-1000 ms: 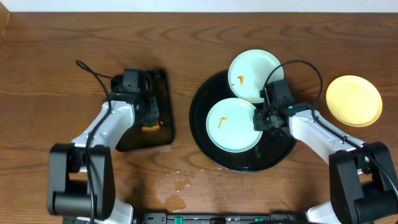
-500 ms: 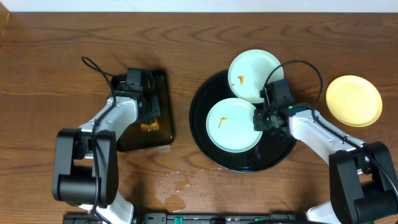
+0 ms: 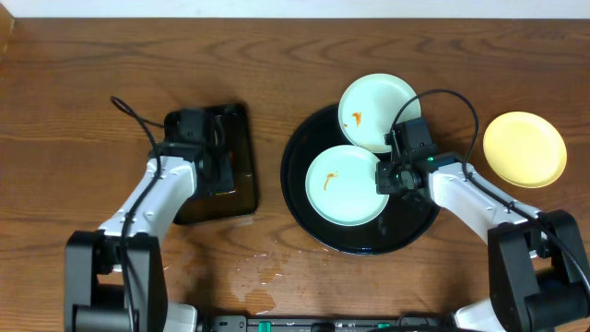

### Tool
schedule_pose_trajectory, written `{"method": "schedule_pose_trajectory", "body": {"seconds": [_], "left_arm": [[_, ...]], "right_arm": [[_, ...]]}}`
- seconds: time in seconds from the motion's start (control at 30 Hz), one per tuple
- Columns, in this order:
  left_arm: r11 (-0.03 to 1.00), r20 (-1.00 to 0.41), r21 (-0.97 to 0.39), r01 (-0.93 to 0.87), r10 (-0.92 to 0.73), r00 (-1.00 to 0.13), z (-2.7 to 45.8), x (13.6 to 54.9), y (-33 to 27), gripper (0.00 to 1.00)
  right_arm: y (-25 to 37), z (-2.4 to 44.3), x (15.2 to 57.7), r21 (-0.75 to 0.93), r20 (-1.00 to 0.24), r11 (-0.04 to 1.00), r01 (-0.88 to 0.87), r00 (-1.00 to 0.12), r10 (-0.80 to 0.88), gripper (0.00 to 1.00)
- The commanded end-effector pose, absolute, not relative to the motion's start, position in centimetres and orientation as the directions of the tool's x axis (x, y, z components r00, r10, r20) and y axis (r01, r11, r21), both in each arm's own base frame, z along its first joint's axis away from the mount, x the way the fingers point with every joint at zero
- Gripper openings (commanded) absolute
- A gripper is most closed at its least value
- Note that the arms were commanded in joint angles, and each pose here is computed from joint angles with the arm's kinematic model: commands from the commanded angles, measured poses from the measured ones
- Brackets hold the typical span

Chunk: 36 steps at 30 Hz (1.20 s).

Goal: Clean dirty plates on tray and stack at the side
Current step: 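Grasp the sponge in the black tray with left gripper, then bring the sponge to the pale green plate and wipe it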

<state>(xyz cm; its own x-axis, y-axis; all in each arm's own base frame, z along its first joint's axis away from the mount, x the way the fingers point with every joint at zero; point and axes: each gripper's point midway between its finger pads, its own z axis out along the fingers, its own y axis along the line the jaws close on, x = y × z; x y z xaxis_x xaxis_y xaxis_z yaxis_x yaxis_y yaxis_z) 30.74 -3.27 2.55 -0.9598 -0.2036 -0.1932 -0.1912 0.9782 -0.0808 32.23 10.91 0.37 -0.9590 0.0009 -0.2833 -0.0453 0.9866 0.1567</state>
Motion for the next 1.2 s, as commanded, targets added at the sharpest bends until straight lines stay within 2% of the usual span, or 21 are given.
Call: {"method": "schedule_pose_trajectory", "body": {"seconds": [0.0, 0.1, 0.13, 0.17, 0.4, 0.67, 0.73, 0.87, 1.0, 1.17], "left_arm": [[0.982, -0.149, -0.077, -0.172, -0.182, -0.972, -0.3, 29.5, -3.8, 0.42], [0.982, -0.16, -0.08, -0.169, -0.18, -0.971, -0.9, 29.7, -3.9, 0.21], [0.982, -0.161, -0.08, -0.169, -0.18, -0.97, -0.9, 29.8, -3.9, 0.11], [0.982, -0.167, -0.082, -0.169, -0.18, -0.969, -0.8, 29.9, -3.9, 0.08], [0.983, -0.178, -0.079, -0.165, -0.177, -0.968, 1.2, 30.5, -3.9, 0.07], [0.984, -0.302, -0.095, -0.152, -0.174, -0.937, 9.5, 32.3, -4.0, 0.07], [0.983, -0.351, -0.15, -0.103, -0.15, -0.924, 12.0, 32.5, -5.7, 0.07], [0.963, -0.375, -0.269, -0.017, -0.122, -0.919, 13.7, 32.2, -9.8, 0.08], [0.935, -0.38, -0.348, 0.068, -0.074, -0.922, 13.8, 31.9, -15.0, 0.07], [0.91, -0.381, -0.379, 0.171, 0.015, -0.924, 12.2, 31.2, -21.4, 0.08]], "right_arm": [[8.5, -1.2, 31.1, 0.049, -0.245, 0.999, -0.015, -0.97, -0.003, 0.01], [8.5, -1.2, 31.1, 0.048, -0.244, 0.999, -0.015, -0.97, -0.003, 0.01], [8.5, -1.2, 31.1, 0.048, -0.244, 0.999, -0.016, -0.97, -0.003, 0.01], [8.5, -1.2, 31.1, 0.048, -0.244, 0.999, -0.016, -0.97, -0.003, 0.01], [8.5, -1.2, 31.1, 0.048, -0.244, 0.999, -0.016, -0.97, -0.003, 0.01], [8.5, -1.2, 31.1, 0.048, -0.244, 0.999, -0.016, -0.97, -0.003, 0.01], [8.5, -1.2, 31.1, 0.048, -0.245, 0.999, -0.016, -0.97, -0.003, 0.01], [8.5, -1.2, 31.1, 0.048, -0.244, 0.999, -0.015, -0.97, -0.003, 0.01], [8.5, -1.2, 31.1, 0.048, -0.244, 0.999, -0.015, -0.97, -0.003, 0.01], [8.5, -1.2, 31.1, 0.049, -0.244, 0.999, -0.015, -0.97, -0.003, 0.01]]}}
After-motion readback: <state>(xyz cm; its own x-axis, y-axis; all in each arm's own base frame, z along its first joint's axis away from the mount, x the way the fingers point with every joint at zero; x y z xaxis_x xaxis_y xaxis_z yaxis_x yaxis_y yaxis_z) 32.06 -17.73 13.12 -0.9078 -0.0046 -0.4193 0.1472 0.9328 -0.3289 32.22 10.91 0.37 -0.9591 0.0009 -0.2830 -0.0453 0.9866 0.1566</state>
